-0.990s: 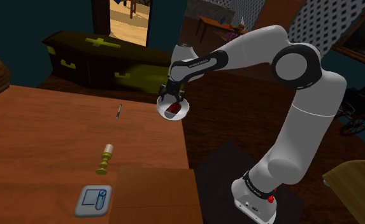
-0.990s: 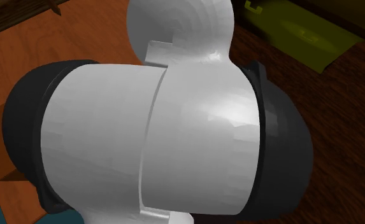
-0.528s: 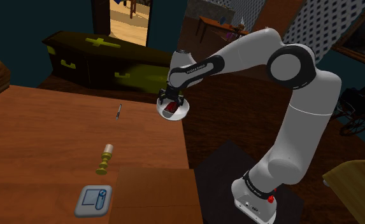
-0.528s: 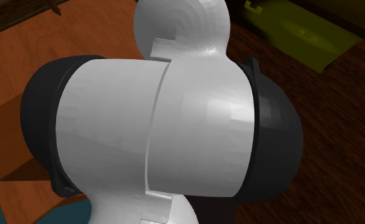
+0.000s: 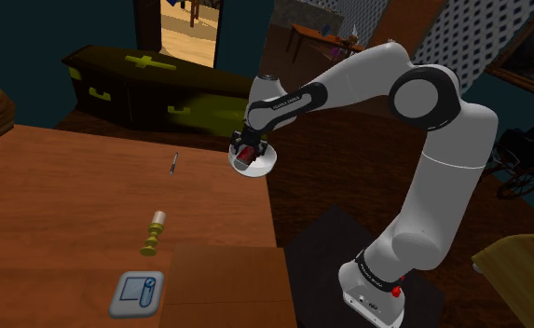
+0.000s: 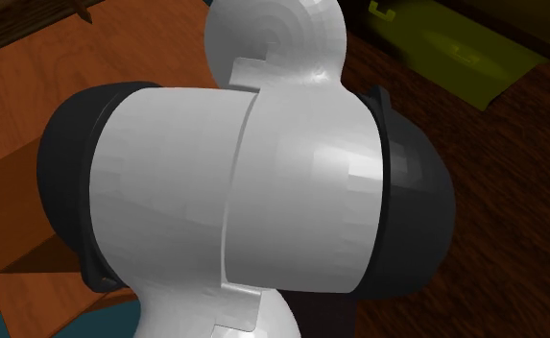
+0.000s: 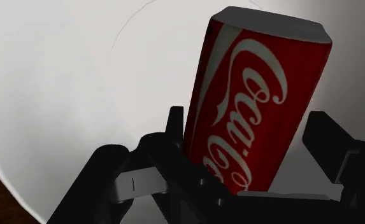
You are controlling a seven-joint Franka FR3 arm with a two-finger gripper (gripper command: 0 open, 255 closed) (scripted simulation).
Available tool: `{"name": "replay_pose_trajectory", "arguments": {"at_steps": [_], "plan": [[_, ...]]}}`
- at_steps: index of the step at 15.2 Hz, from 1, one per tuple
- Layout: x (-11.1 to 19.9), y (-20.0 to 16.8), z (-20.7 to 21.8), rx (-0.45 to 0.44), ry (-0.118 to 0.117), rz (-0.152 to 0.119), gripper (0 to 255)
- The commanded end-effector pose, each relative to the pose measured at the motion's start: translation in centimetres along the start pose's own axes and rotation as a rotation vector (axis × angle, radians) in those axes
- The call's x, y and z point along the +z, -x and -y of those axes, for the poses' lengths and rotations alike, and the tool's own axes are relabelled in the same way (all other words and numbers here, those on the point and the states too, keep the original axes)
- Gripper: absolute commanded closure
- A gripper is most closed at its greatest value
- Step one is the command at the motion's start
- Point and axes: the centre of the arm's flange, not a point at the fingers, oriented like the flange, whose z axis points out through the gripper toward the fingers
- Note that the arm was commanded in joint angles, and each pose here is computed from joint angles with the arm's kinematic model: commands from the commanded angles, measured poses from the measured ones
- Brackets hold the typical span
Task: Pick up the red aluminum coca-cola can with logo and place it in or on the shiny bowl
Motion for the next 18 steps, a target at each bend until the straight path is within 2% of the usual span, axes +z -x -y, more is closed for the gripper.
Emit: {"name": "replay_pose_trajectory", "arguments": {"at_steps": [1, 9, 18], "plan": [[0.7, 0.0, -0.3, 0.003, 0.012, 0.006, 255], [0.7, 0.0, -0.2, 0.003, 0.012, 0.006, 255], [-4.1, -0.1, -0.1, 0.003, 0.012, 0.006, 255]]}}
